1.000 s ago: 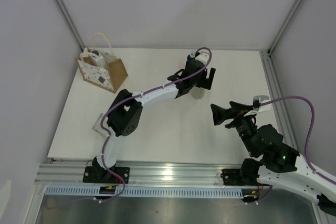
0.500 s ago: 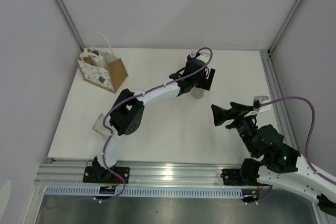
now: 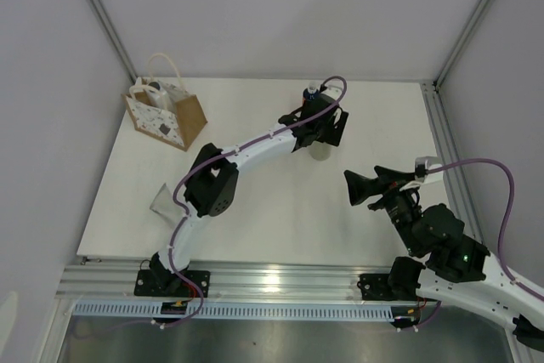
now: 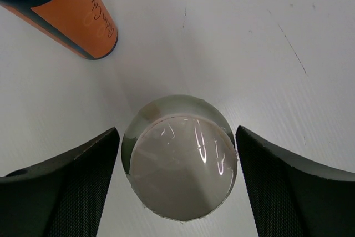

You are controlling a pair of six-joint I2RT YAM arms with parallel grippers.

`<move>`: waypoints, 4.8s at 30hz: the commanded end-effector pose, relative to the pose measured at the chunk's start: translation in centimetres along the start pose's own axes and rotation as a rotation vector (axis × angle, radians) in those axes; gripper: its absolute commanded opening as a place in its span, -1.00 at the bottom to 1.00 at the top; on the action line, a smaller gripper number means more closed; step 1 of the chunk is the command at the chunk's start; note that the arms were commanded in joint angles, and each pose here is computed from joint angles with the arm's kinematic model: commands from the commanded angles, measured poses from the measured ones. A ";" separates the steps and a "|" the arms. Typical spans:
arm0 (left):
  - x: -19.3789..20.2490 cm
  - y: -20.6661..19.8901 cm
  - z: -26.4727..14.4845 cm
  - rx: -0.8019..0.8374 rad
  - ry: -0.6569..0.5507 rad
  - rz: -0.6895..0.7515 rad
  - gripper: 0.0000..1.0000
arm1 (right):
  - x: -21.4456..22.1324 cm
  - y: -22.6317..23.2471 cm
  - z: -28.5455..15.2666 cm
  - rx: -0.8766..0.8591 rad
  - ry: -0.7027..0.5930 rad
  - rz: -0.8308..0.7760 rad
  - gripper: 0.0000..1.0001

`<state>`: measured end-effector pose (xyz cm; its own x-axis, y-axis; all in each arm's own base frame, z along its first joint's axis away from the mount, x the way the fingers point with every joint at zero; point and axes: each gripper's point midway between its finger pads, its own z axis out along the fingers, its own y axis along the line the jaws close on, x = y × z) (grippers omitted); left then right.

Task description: Place the personal care products into the canvas bag

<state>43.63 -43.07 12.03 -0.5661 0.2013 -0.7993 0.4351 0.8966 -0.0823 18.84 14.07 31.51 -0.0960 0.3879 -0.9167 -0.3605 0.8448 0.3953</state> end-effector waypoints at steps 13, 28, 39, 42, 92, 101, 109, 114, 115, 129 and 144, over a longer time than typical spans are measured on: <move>0.1 1.1 -1.9 -0.038 0.013 -0.007 -0.88 | -1.3 0.2 -0.3 -0.012 -0.033 0.049 0.93; 6.1 8.8 -8.8 -0.193 0.020 -0.040 -0.87 | -1.3 0.2 -0.3 -0.009 -0.034 0.050 0.93; 7.4 8.9 -7.9 -0.182 0.057 -0.066 0.34 | -1.4 0.1 -0.4 -0.008 -0.036 0.053 0.93; 7.5 9.2 -7.7 -0.186 0.061 -0.075 0.41 | -1.5 0.1 -0.5 -0.009 -0.037 0.056 0.93; 4.7 9.1 -6.6 -0.194 0.023 -0.035 0.70 | -1.5 0.3 -0.6 -0.024 -0.034 0.058 0.93; 4.3 9.1 -6.9 -0.191 0.019 -0.032 -0.99 | -1.5 0.4 -0.6 -0.031 -0.032 0.060 0.93; -1.1 14.1 -12.9 -0.290 -0.066 -0.100 -0.99 | -1.3 0.6 -0.5 -0.036 -0.026 0.060 0.93; -5.3 18.7 -16.6 -0.401 -0.123 -0.102 -0.99 | -1.2 0.7 -0.5 -0.040 -0.025 0.064 0.93; -6.5 19.6 -17.5 -0.430 -0.148 -0.104 -0.99 | -1.1 0.8 -0.5 -0.044 -0.022 0.064 0.93; -17.7 33.5 -29.2 -0.710 -0.491 -0.239 -0.99 | -0.2 1.4 0.1 -0.051 0.006 0.052 0.93; -18.7 42.8 -28.9 -0.869 -0.510 -0.279 -0.99 | -0.3 1.6 -0.2 -0.071 0.011 0.064 0.93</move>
<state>51.67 1.93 36.00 -0.2749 -0.0668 -0.9591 -0.4060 0.9123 0.0528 18.35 15.29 31.28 -0.1364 0.3955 -0.9083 -0.4056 0.8142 0.4154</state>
